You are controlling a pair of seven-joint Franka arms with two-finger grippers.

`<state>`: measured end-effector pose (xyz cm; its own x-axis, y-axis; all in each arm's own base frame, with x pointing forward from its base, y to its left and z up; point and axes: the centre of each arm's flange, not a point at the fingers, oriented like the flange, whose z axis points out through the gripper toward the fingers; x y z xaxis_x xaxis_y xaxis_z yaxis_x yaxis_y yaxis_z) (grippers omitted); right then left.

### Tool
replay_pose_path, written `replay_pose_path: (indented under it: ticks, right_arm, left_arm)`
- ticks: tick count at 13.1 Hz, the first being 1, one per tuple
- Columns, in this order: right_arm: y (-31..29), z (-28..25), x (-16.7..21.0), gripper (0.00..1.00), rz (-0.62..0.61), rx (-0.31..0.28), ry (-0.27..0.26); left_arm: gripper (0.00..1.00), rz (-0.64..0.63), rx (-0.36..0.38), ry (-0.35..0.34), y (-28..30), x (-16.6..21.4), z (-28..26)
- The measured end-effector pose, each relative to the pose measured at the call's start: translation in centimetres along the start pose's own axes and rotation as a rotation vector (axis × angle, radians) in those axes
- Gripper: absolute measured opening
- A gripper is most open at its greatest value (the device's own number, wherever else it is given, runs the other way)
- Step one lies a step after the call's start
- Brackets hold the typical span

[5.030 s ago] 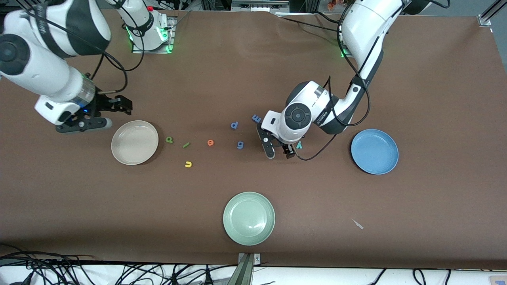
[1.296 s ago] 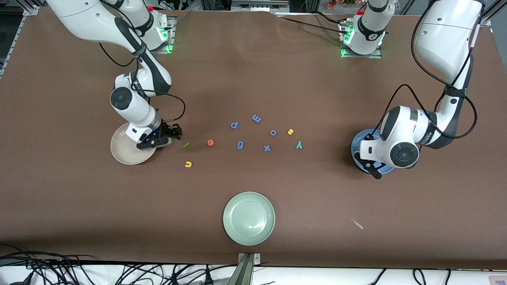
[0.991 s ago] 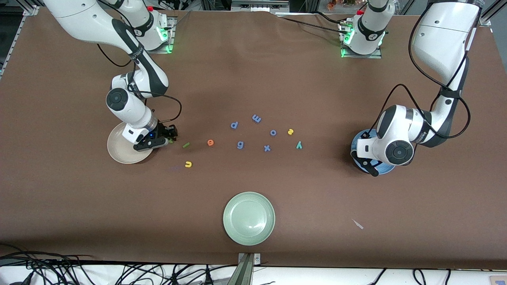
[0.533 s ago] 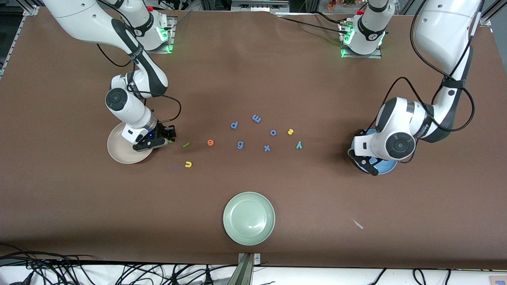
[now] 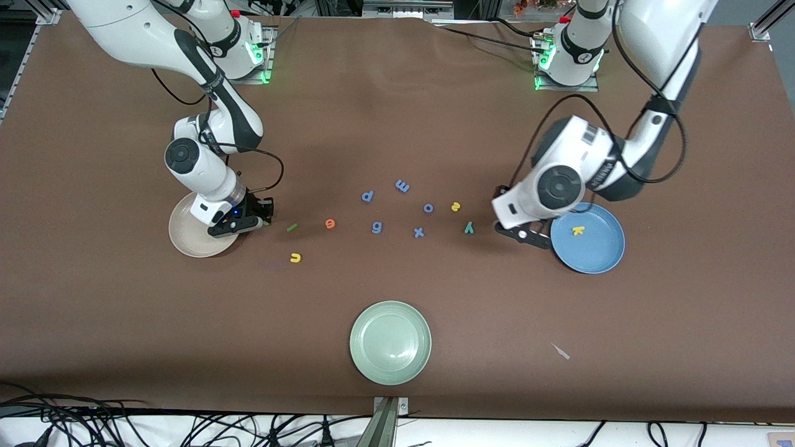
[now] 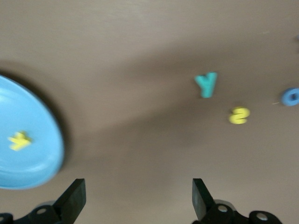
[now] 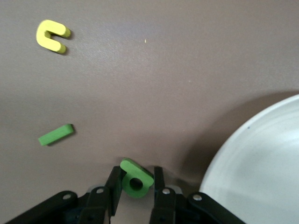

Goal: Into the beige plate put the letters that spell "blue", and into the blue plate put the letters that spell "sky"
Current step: 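Grasp the yellow z with the left gripper while the right gripper places the p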

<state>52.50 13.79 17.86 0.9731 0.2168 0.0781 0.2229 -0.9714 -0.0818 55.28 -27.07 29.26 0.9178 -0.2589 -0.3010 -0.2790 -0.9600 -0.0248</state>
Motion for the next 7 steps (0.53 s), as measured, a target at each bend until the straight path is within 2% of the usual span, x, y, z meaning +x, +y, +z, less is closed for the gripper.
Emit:
replay_pose_path:
  ticks: [2, 4, 6, 7]
  right_arm:
    - [0.0, 0.0, -0.1, 0.31, -0.003, -0.001, -0.010]
    - [-0.1, -1.1, 0.2, 0.31, -0.013, -0.009, -0.023]
    - [0.1, -3.5, 0.8, 0.31, -0.050, -0.021, -0.006]
    - [0.8, -4.7, 1.0, 0.31, -0.078, -0.029, -0.003]
  left_arm:
    - [1.00, -0.031, -0.004, 0.033, 4.4, -0.3, 0.6]
    - [1.00, -0.003, -0.022, 0.061, 8.5, -0.1, 2.5]
    - [0.96, 0.029, -0.036, 0.052, 10.7, 0.3, 5.3]
    - [0.88, 0.039, -0.044, 0.053, 11.3, 0.5, 6.5]
